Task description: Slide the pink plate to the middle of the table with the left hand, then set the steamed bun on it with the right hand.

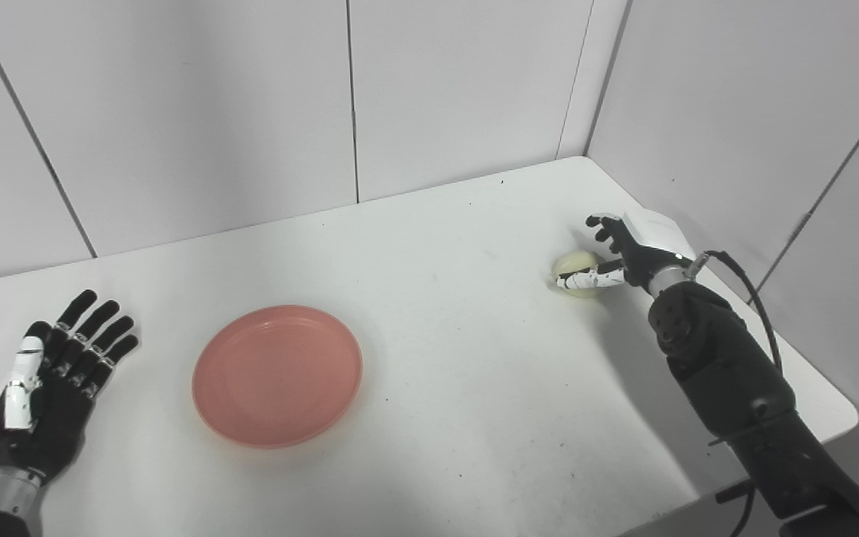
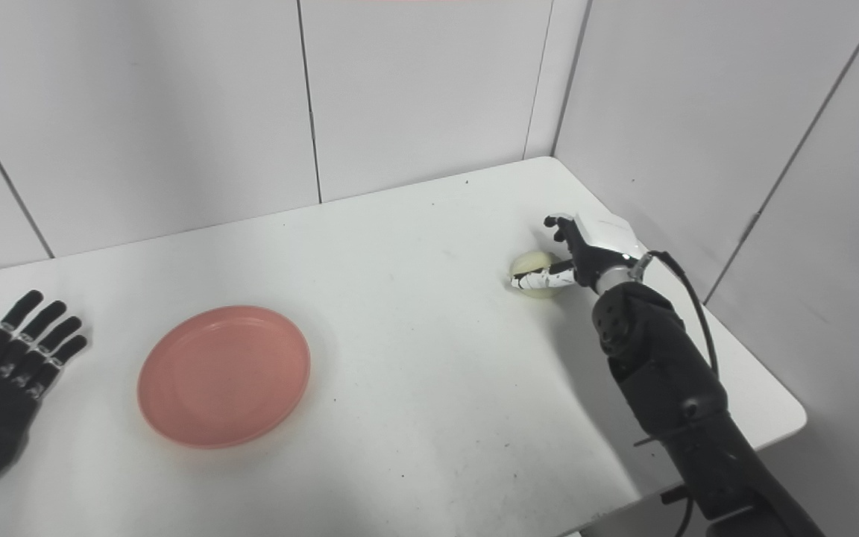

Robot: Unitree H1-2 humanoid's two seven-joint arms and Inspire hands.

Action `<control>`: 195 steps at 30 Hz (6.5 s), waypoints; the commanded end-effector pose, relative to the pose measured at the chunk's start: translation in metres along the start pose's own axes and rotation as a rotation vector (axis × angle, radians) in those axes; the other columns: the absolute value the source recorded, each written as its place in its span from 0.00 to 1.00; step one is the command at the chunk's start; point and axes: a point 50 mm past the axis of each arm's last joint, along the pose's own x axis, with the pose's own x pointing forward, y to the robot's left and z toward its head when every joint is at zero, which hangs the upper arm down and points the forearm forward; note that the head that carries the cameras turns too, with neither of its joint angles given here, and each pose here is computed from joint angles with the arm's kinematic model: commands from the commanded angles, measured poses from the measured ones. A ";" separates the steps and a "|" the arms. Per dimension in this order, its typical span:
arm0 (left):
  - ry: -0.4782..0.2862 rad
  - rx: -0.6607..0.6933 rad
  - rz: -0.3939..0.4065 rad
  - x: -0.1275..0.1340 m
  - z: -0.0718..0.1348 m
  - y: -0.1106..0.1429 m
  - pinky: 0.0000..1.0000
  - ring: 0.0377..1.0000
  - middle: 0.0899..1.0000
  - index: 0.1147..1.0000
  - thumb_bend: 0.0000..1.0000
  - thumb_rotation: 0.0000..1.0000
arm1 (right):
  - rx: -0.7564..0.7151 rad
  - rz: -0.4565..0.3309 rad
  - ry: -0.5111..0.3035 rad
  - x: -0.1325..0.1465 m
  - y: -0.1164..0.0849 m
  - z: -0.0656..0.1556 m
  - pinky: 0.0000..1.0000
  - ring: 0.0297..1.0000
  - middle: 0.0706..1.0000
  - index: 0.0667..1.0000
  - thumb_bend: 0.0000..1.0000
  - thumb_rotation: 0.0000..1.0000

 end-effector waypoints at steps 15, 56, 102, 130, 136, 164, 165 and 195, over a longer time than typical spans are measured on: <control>0.210 -0.061 0.141 -0.059 -0.051 0.029 0.85 0.84 0.85 0.84 0.48 0.85 | 0.039 -0.012 0.004 -0.002 -0.032 0.005 0.73 0.79 0.79 0.76 0.87 0.34; 0.198 -0.037 0.096 -0.051 -0.060 0.001 0.86 0.86 0.87 0.85 0.47 0.88 | 0.029 -0.239 -0.150 -0.010 -0.056 0.031 0.44 0.43 0.40 0.47 0.53 0.00; 0.203 0.061 0.104 -0.010 -0.061 -0.124 0.93 0.91 0.91 0.92 0.38 1.00 | 0.113 0.021 -0.895 -0.100 -0.027 0.292 0.30 0.36 0.38 0.50 0.52 0.00; 0.202 0.072 0.099 -0.005 -0.058 -0.132 0.92 0.91 0.91 0.93 0.39 1.00 | 0.036 0.254 -0.883 -0.086 0.057 0.304 0.32 0.38 0.38 0.50 0.52 0.00; 0.202 0.070 0.096 -0.004 -0.058 -0.133 0.93 0.91 0.91 0.93 0.40 1.00 | -0.015 0.269 -0.873 -0.081 0.068 0.303 0.33 0.39 0.38 0.51 0.52 0.00; 0.192 0.047 0.097 -0.002 -0.057 -0.135 0.91 0.91 0.91 0.91 0.38 1.00 | -0.277 0.336 -0.885 -0.107 0.026 0.311 0.60 0.77 0.88 0.89 0.87 0.65; 0.188 0.044 0.098 -0.002 -0.057 -0.136 0.91 0.90 0.91 0.90 0.38 1.00 | -0.281 0.330 -0.889 -0.110 0.022 0.311 0.61 0.78 0.89 0.90 0.90 0.72; 0.127 0.132 0.138 -0.012 -0.046 -0.127 0.97 0.94 0.95 0.95 0.37 1.00 | 0.323 0.242 -0.763 -0.086 -0.025 0.239 0.78 0.90 0.99 1.00 0.89 1.00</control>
